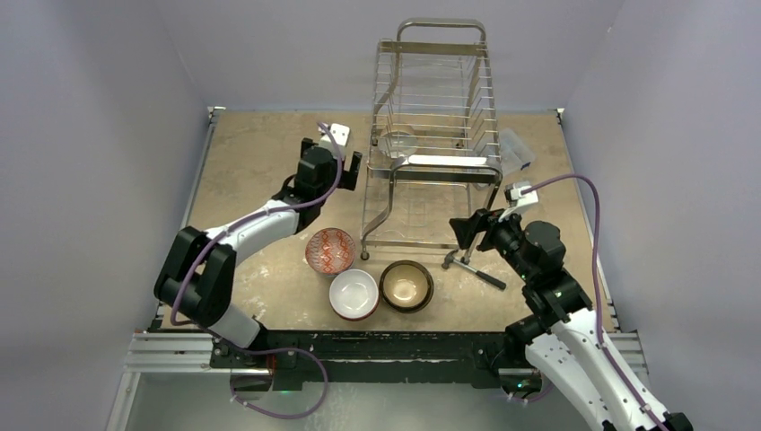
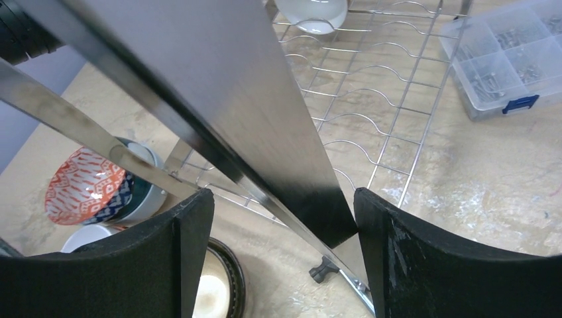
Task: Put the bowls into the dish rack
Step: Pick up the bowl from the center of the board.
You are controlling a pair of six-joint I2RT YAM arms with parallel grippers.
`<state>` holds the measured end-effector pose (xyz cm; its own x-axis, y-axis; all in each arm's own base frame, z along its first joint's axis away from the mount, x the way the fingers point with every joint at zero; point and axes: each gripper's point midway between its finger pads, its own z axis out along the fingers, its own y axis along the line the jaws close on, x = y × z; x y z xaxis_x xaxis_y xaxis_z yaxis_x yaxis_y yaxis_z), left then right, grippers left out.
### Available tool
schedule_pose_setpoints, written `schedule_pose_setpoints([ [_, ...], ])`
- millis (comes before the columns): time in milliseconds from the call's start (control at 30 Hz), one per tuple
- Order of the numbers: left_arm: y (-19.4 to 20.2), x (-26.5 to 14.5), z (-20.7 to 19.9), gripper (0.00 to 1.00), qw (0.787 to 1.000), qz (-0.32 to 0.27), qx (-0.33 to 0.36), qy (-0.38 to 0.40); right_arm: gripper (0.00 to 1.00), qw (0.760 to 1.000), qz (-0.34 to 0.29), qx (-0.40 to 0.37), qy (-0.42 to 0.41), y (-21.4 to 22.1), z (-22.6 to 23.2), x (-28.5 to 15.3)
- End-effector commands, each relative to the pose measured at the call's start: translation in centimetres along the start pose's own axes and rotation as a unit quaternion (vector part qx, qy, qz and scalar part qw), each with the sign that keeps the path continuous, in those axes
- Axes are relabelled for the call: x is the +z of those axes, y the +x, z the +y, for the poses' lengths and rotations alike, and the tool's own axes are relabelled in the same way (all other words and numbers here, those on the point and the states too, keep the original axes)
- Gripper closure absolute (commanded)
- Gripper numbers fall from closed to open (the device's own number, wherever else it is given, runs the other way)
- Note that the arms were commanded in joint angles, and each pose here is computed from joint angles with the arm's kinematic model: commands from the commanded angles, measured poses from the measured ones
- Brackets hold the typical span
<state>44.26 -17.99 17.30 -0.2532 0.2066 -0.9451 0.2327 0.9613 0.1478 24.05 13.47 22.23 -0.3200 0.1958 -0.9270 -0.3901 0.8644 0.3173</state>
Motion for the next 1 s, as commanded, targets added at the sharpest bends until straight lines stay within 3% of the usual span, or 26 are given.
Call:
schedule_pose_setpoints([
  [0,0.4,-2.6,0.6,0.09,0.993,0.022,-0.114,-0.014,0.19,0.998,0.006,0.029,-0.063,-0.4,2.8,-1.0],
  [233,2.8,-6.2,-0.6,0.08,0.978,0.042,-0.205,0.020,0.12,0.997,0.013,0.043,-0.068,-0.1,3.1,-1.5],
  [533,4.0,-10.2,-0.5,0.10,0.963,0.054,-0.261,0.028,0.08,0.996,0.021,0.062,-0.064,0.8,2.9,-1.3],
  [833,7.1,-14.1,2.5,0.12,0.937,0.110,-0.322,-0.071,0.06,0.996,0.019,0.068,-0.052,0.8,2.5,-1.3],
  [967,9.7,-16.2,3.2,0.13,0.918,0.169,-0.339,-0.117,0.06,0.996,0.024,0.070,-0.051,1.2,2.4,-1.2],
])
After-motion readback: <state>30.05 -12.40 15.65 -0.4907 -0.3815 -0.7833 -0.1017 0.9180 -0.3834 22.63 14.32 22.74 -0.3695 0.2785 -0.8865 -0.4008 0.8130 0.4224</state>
